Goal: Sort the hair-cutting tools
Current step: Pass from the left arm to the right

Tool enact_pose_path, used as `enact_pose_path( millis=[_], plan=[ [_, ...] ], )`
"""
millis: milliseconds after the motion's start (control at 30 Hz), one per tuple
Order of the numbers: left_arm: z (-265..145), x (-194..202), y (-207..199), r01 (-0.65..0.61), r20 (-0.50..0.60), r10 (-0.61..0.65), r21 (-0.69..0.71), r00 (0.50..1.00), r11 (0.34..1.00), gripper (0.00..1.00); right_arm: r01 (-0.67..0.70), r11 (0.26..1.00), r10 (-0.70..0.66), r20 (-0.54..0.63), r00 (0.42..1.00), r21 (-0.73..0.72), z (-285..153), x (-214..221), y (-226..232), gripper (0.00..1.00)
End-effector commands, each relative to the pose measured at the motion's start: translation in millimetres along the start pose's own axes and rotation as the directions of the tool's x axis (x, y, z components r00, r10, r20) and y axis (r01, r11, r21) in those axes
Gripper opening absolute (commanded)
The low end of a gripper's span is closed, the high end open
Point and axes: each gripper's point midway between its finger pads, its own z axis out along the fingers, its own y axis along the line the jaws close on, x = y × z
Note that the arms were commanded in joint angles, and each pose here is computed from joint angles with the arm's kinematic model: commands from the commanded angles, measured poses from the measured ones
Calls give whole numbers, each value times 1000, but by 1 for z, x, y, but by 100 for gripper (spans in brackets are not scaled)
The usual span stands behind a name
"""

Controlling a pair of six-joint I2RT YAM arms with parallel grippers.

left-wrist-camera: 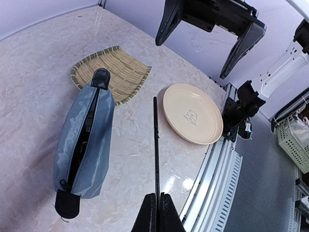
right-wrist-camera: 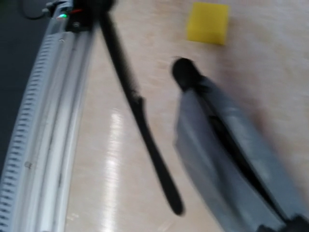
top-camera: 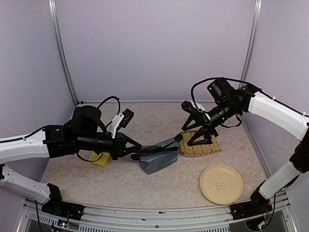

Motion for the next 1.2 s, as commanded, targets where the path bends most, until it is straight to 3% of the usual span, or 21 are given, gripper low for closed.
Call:
enact_pose_path(
  millis=[0, 233, 433, 700, 1033, 1167],
  plan=[
    [-1, -12, -11, -118, 24, 117, 45, 993, 992, 0, -28, 995, 33, 47, 998, -95, 9, 0, 11, 79],
    [-1, -13, -24, -124, 33, 121, 115, 992, 986, 0, -111, 973, 114, 7, 993, -201, 34, 27, 17, 51],
    [-9, -17, -26, -124, 76, 115, 117, 990, 985, 0, -131, 956, 134, -6, 991, -264, 51, 33, 26, 49],
    [-12, -18, -26, -116, 88, 106, 114, 990, 987, 0, -130, 940, 138, 3, 990, -316, 56, 26, 31, 30],
    [-6, -12, -25, -114, 66, 106, 125, 992, 986, 0, -119, 930, 134, 20, 991, -347, 51, 21, 38, 33],
    [-5, -11, -25, -113, 69, 105, 131, 992, 985, 0, -117, 929, 134, 26, 991, -352, 49, 19, 40, 21]
  ],
)
